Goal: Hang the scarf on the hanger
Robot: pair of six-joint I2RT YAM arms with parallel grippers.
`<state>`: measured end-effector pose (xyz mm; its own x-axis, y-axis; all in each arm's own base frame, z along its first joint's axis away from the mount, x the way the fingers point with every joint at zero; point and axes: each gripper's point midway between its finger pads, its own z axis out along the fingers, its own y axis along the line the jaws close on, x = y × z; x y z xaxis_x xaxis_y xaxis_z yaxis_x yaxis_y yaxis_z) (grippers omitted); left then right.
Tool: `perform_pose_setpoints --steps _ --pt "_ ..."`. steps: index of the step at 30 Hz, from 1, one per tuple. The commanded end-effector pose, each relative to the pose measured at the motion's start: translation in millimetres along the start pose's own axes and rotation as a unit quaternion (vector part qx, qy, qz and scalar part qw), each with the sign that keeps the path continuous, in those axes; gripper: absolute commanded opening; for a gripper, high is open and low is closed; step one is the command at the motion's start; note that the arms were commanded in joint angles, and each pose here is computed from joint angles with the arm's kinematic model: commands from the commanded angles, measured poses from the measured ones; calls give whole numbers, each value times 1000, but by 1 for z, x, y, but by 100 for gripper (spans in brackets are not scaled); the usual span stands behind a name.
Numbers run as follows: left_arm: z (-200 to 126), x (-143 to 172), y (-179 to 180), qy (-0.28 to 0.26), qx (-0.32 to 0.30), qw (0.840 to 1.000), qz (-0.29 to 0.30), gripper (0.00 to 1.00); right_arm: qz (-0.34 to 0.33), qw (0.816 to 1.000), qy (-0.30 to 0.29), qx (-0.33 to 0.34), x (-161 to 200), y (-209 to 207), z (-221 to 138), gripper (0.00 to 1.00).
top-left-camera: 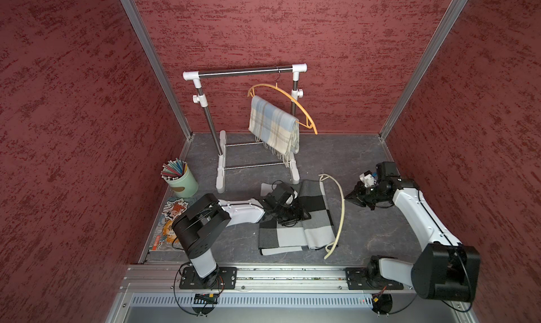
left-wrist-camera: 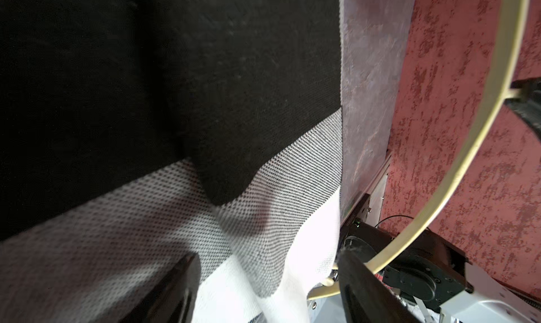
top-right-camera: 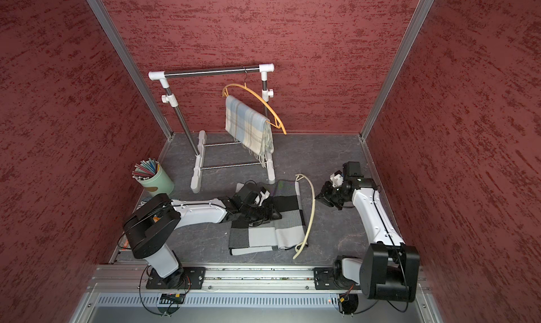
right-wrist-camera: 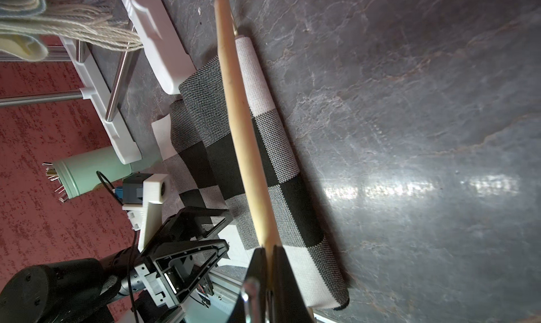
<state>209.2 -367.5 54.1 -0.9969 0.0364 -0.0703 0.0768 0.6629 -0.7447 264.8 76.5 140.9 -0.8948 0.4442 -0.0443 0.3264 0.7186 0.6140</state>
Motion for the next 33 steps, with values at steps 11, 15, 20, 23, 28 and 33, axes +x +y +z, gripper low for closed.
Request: perform_pose_setpoints --steps 11,15,20,23,28,33 --pt "12 -27 -9 -31 -15 999 0 41 -37 999 10 -8 7 10 5 0" --pt "17 -34 -9 -35 -19 999 5 19 -45 999 13 -9 9 13 5 0" --pt "9 -38 1 -53 -43 998 3 0 -50 999 11 -9 11 15 2 0" --pt "-10 -38 5 -72 -71 995 2 0 -54 998 8 -7 11 17 -2 0" --pt "-65 -30 1 -114 -113 987 -2 0 -75 997 6 -5 17 29 -18 0" --pt "-109 -6 2 -123 -108 986 -8 0 -75 997 10 -29 35 46 -27 0"
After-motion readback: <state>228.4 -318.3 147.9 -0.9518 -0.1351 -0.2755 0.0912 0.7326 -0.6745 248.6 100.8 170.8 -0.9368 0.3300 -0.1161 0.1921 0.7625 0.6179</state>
